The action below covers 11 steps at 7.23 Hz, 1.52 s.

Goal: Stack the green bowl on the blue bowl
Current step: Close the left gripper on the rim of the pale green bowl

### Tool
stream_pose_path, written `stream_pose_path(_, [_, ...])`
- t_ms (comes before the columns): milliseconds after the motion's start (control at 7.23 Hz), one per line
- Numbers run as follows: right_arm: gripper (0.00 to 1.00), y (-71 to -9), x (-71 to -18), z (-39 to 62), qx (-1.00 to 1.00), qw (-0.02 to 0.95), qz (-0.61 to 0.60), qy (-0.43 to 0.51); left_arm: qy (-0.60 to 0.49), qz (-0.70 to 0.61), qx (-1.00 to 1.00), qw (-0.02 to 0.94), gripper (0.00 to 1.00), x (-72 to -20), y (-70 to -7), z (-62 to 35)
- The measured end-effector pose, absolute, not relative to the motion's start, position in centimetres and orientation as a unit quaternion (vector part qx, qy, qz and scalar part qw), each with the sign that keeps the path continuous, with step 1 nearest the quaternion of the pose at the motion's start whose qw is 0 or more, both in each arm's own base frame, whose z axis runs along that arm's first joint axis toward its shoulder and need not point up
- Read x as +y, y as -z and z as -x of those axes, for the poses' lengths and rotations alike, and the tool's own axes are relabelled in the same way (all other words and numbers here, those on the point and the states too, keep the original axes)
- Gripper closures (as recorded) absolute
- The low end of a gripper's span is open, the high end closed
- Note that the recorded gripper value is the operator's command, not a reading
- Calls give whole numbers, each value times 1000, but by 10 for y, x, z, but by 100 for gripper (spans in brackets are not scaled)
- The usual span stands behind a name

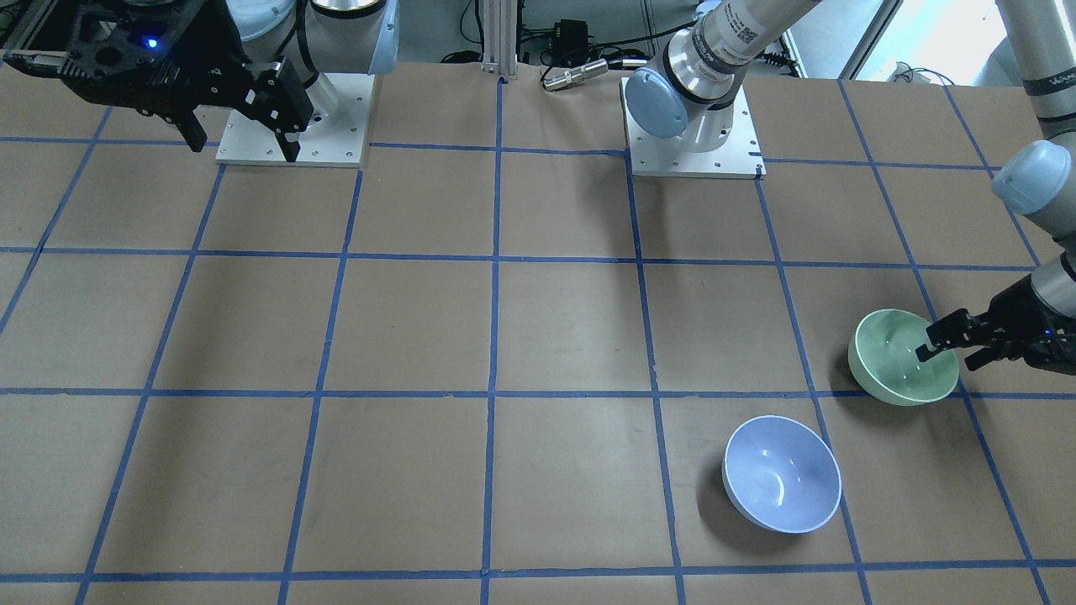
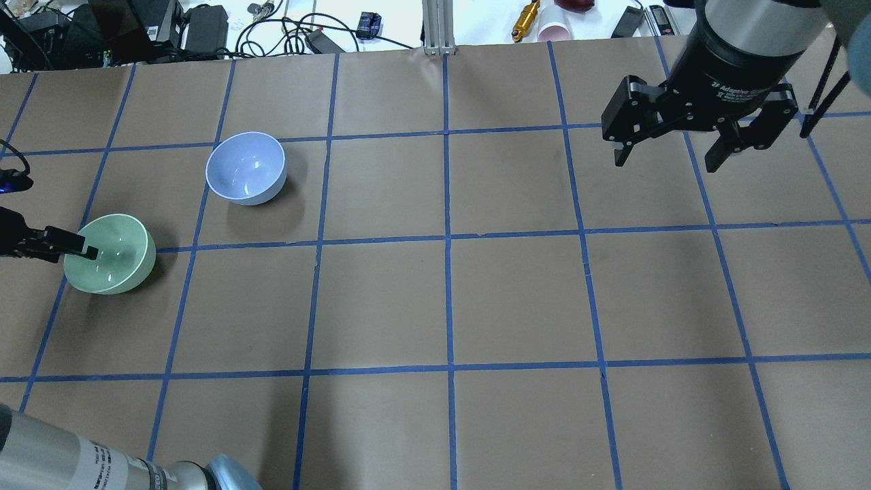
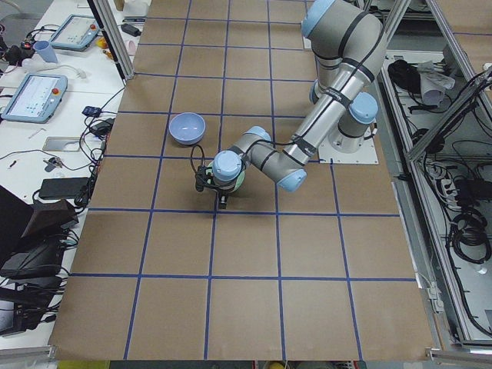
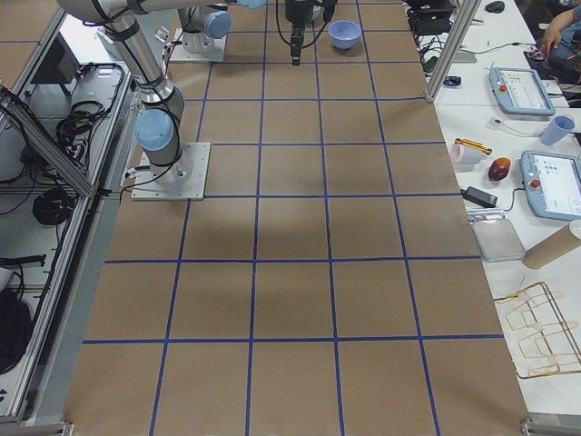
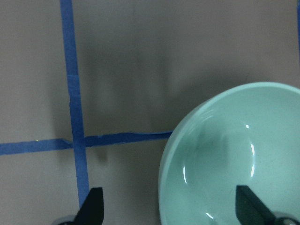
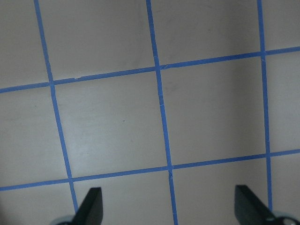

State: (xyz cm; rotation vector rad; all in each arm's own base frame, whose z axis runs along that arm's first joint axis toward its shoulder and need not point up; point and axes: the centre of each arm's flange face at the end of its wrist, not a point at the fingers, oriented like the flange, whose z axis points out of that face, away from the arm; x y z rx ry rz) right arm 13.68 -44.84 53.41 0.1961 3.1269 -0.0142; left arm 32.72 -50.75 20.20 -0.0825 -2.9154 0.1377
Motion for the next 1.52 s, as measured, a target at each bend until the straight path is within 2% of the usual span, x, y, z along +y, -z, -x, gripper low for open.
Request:
stream_pose_path(277, [0, -534, -448, -137, 998, 4, -63, 5, -39, 28, -991, 122, 0, -508, -186, -328])
stream_pose_path(553, [0, -534, -448, -137, 998, 4, -62, 5, -31, 19, -991, 129, 6, -506, -181, -325])
stream_pose_path(691, [0, -534, -448, -137, 998, 4, -62, 4, -27, 16, -991, 132, 36, -505, -178, -322])
stream_pose_path(830, [0, -534, -448, -137, 998, 4, -62, 5, -23, 15, -991, 133, 81, -504, -176, -319])
stream_pose_path(968, [0, -534, -448, -137, 998, 4, -62, 5, -22, 13, -991, 132, 96, -504, -177, -317])
stream_pose_path(1521, [0, -534, -448, -137, 998, 4, -62, 5, -23, 6, -992, 126, 100, -505, -185, -313])
